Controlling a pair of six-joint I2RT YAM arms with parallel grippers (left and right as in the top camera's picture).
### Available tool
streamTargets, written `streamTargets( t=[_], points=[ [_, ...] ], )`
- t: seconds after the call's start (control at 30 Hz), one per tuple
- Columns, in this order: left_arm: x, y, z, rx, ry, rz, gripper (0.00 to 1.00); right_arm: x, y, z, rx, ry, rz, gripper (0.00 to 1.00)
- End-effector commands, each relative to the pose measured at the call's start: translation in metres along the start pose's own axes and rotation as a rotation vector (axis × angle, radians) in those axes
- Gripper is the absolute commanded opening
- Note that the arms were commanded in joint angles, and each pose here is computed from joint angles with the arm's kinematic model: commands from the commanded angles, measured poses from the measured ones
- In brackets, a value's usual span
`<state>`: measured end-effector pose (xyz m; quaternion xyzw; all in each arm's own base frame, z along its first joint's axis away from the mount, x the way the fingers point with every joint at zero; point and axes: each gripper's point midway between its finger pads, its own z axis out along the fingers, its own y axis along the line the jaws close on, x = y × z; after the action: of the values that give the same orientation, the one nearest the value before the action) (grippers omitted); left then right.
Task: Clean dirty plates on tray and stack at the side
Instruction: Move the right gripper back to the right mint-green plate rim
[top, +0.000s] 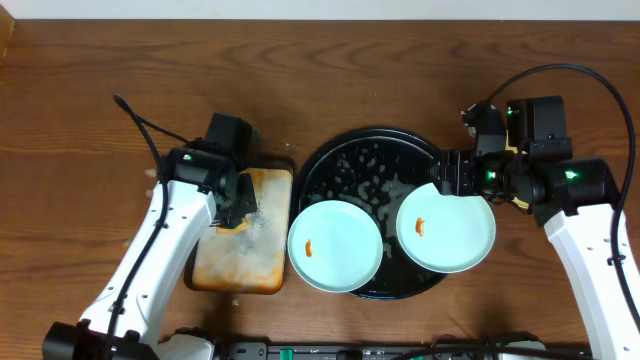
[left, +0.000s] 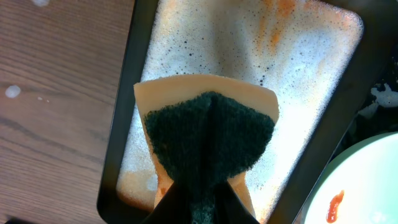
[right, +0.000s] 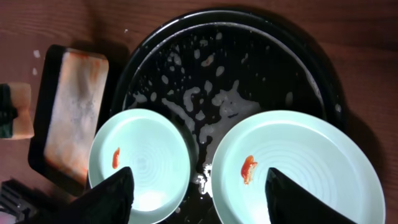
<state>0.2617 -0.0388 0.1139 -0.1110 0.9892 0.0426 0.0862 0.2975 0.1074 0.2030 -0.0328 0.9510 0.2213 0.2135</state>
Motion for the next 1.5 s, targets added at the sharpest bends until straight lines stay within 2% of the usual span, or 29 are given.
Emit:
streamTargets(
  t=[0.0,0.13,1.47],
  points=[
    [0.0004,0.0018,0.0007,-0.003,0.001,0.009,0.13,-0.0009,0.0046,-0.0032,-0.003,-0.010,-0.028,0.70],
    [0.0003,0.0017,0.0007,-0.002,0.001,0.009,0.13,-0.0009,0.0046,-0.0032,-0.003,-0.010,-0.028,0.79],
    [0.0004,0.0018,0.0007,-0.003,0.001,0.009,0.13,0.0000,0.0045,-0.0032,-0.003,-0.007,-0.027,0.81]
  ],
)
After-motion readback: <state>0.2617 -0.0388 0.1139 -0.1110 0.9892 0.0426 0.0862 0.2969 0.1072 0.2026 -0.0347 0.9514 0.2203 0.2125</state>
